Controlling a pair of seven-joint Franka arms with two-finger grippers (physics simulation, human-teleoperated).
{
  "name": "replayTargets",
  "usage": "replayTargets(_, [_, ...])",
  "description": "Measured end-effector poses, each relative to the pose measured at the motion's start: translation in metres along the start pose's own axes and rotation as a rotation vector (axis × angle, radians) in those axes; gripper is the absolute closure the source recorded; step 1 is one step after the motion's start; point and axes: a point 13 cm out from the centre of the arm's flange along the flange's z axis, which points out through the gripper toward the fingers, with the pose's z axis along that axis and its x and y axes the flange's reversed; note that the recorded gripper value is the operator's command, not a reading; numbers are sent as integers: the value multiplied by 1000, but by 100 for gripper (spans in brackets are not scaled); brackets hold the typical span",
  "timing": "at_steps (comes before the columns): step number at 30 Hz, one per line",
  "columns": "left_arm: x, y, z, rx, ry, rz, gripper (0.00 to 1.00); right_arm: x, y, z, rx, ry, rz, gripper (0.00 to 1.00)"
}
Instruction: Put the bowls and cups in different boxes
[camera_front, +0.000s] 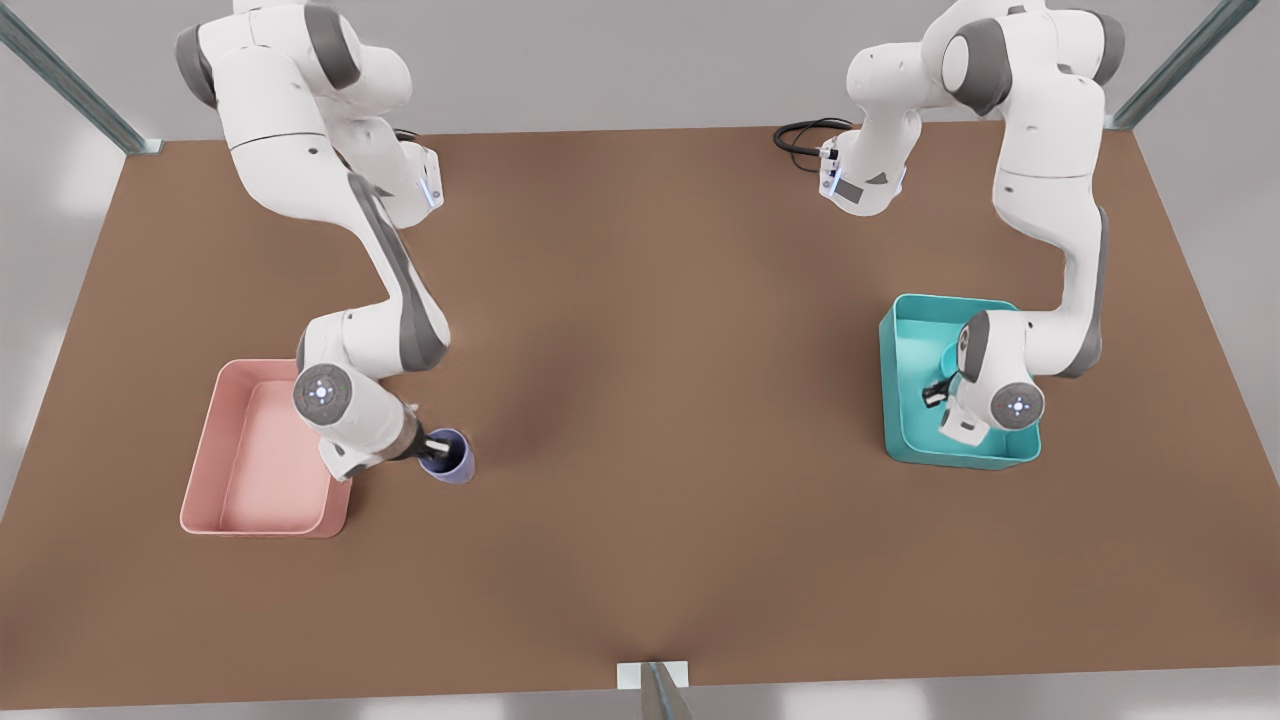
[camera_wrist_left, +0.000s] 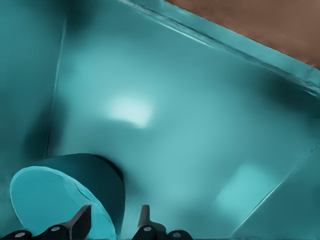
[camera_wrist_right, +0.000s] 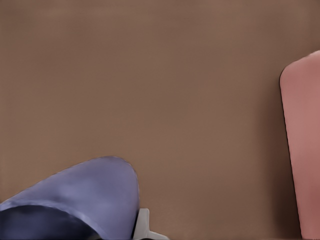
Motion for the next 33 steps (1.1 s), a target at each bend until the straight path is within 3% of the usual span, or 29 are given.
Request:
replayTargets(3, [-11,-21,-191,145,-162,-12,0,-30,-103,-47,4,0,76,79])
replayTargets(7, [61,-62,-366,257,-251,148,0,-36,-238,-72,25,37,123,79])
replayTargets(15, [108,-65,-379,231,-165,287,0,-26,-338,33,61,178,-9,79])
replayTargets(24, [116,-60,-371,207,-127,350,0,-33,-330,92,45,128,-194,77])
replayTargets(25, [116,-59,-371,206,-125,354,0,-35,-330,96,45,123,-209,22])
replayTargets(26, [116,-59,-371,204,-124,360,0,-35,-330,102,46,123,-221,0])
replayTargets(33, [114,-55,-367,186,-121,381,0,-47,-329,94,72,88,-259,0])
